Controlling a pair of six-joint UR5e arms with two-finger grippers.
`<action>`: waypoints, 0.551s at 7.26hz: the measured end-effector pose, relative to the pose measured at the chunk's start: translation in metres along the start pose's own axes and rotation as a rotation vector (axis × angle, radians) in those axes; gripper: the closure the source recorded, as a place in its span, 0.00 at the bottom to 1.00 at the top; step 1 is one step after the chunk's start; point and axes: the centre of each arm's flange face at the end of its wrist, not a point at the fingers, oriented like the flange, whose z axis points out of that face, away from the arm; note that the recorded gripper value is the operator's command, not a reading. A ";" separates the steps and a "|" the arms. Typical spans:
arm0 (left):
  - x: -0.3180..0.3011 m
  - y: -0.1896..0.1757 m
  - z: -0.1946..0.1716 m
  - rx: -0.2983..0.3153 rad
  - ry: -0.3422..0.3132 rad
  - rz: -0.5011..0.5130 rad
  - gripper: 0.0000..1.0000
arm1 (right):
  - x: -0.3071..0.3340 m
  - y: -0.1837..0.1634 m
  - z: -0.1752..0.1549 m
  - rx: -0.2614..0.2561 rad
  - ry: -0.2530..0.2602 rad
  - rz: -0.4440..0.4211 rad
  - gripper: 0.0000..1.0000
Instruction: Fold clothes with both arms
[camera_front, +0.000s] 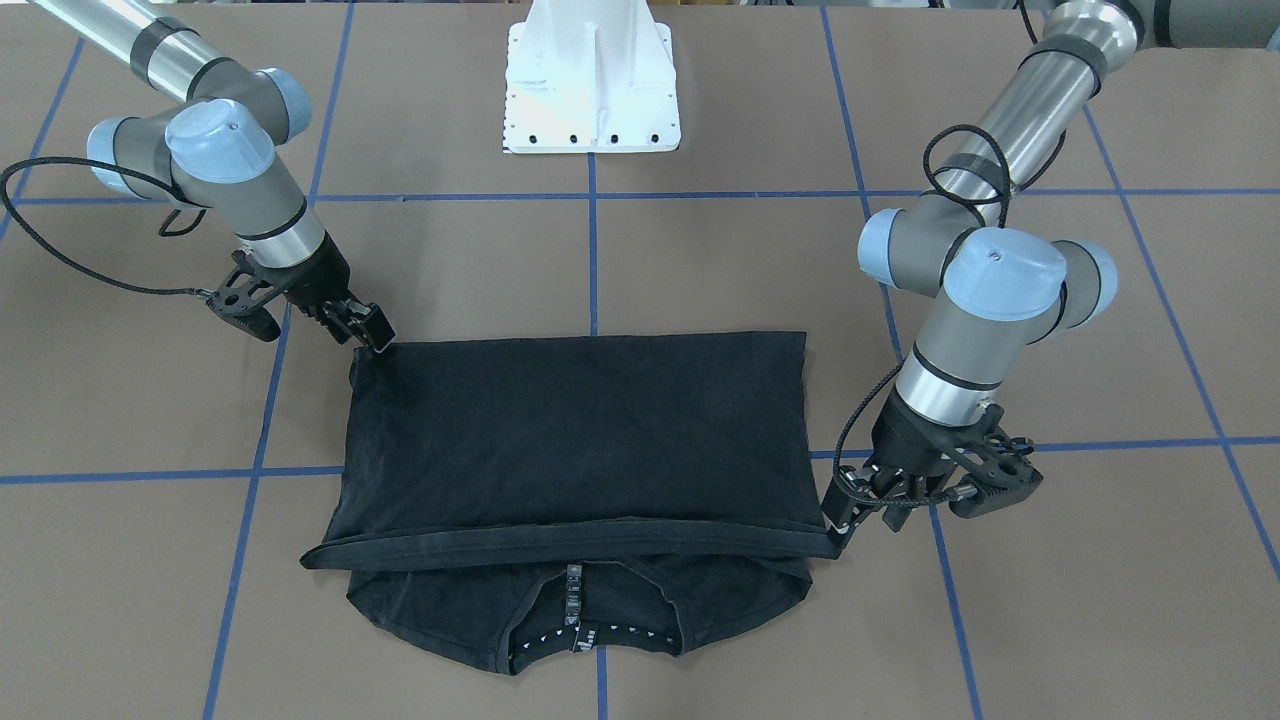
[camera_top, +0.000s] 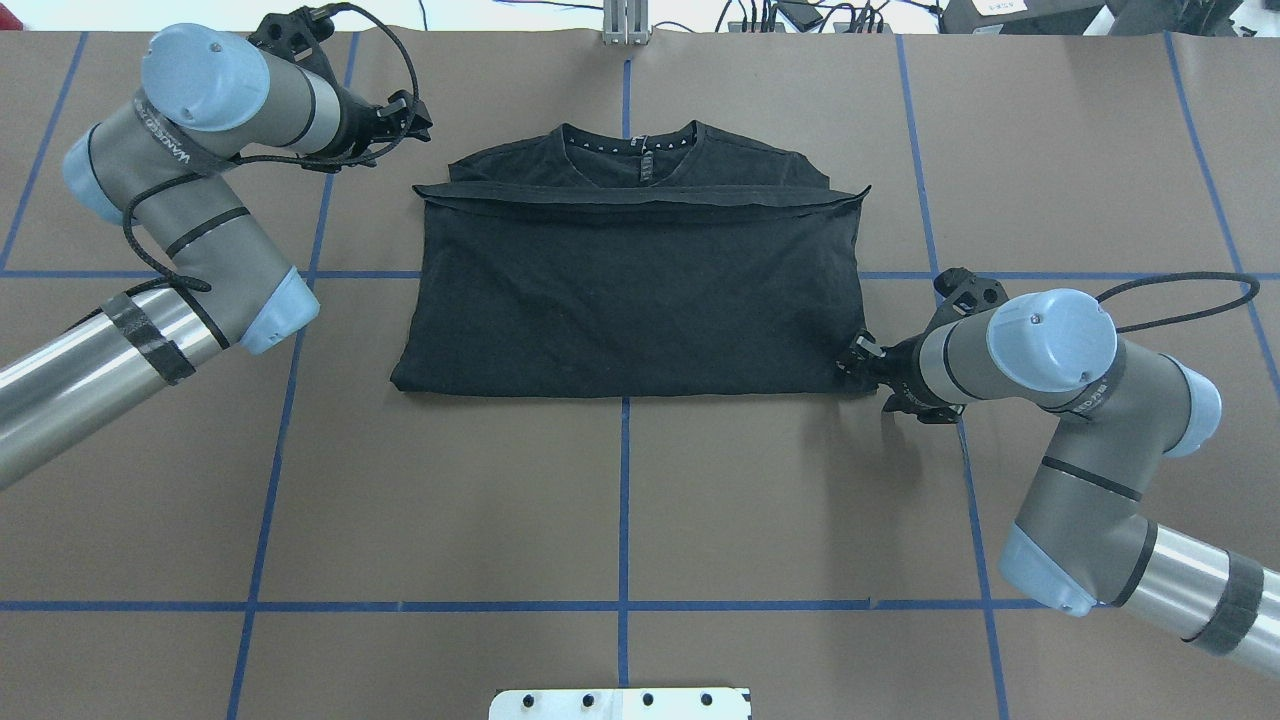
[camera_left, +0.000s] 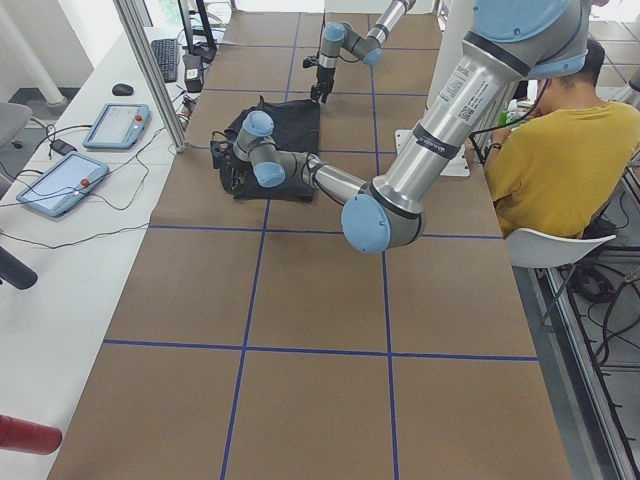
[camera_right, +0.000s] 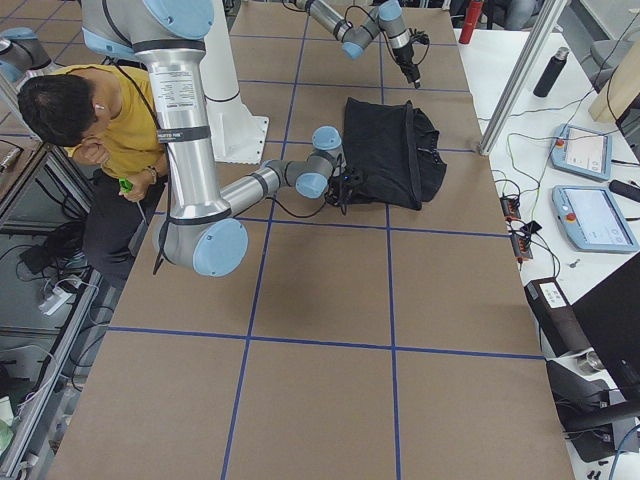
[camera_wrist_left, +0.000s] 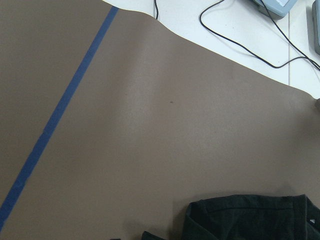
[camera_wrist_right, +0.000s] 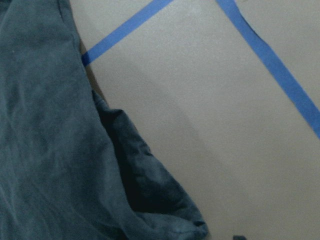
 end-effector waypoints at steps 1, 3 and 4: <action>0.000 0.000 -0.001 0.000 0.001 0.000 0.20 | 0.000 0.001 0.000 -0.002 0.001 0.003 1.00; 0.001 0.000 -0.001 0.000 0.002 -0.001 0.20 | -0.001 0.002 -0.001 -0.005 -0.001 0.004 1.00; 0.001 0.000 -0.002 0.000 0.002 -0.001 0.20 | -0.001 0.002 -0.002 -0.008 -0.004 0.002 1.00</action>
